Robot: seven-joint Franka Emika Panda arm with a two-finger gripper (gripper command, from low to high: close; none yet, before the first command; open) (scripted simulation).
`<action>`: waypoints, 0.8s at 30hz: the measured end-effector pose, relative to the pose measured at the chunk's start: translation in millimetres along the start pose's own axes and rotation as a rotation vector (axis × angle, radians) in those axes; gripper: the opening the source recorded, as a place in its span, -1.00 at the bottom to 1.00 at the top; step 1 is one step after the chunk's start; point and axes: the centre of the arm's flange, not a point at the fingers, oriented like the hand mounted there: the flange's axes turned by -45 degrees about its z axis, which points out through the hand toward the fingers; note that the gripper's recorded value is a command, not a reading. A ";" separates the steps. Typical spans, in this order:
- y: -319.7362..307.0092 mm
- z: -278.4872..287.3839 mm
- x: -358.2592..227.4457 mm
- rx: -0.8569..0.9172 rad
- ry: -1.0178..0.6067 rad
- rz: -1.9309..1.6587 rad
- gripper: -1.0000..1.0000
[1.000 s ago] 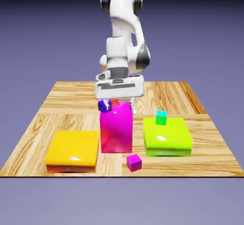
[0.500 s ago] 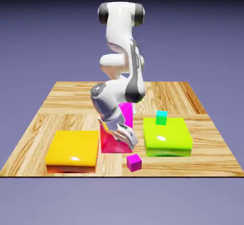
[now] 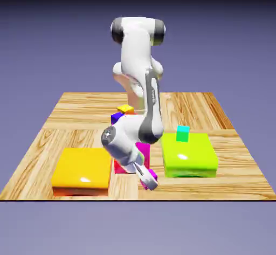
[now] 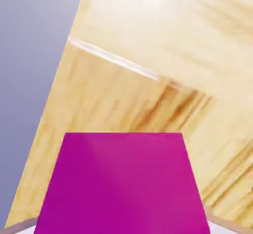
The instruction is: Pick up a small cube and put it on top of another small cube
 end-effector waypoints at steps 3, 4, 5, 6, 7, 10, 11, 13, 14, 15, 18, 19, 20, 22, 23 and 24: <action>12.5 -36.9 -22.1 -0.012 -0.012 -0.052 -1.00; 18.6 -49.1 -28.3 -0.015 -0.015 -0.065 -1.00; 25.2 -60.9 -34.6 -0.019 -0.017 -0.077 -1.00; 32.1 -72.4 -40.9 -0.023 -0.018 -0.089 -1.00; 39.6 -83.6 -47.2 -0.028 -0.019 -0.100 -1.00; 65.0 -115.8 -65.0 -0.041 -0.017 -0.128 -1.00; 73.5 -125.1 -71.9 -0.048 -0.016 -0.138 -1.00; 91.9 -143.0 -85.0 -0.061 -0.012 -0.154 -1.00; 100.9 -150.8 -92.2 -0.070 -0.010 -0.163 -1.00; 110.2 -158.3 -99.3 -0.078 -0.007 -0.170 -1.00; 140.8 -179.1 -119.3 -0.102 0.004 -0.186 -1.00; 151.3 -185.1 -126.0 -0.111 0.008 -0.189 -1.00; 163.6 -191.0 -131.1 -0.116 0.012 -0.186 -1.00; 192.2 -201.9 -138.0 -0.119 0.017 -0.164 -1.00; 206.4 -206.4 -141.8 -0.121 0.020 -0.153 -1.00; 220.6 -210.3 -145.9 -0.122 0.022 -0.140 -1.00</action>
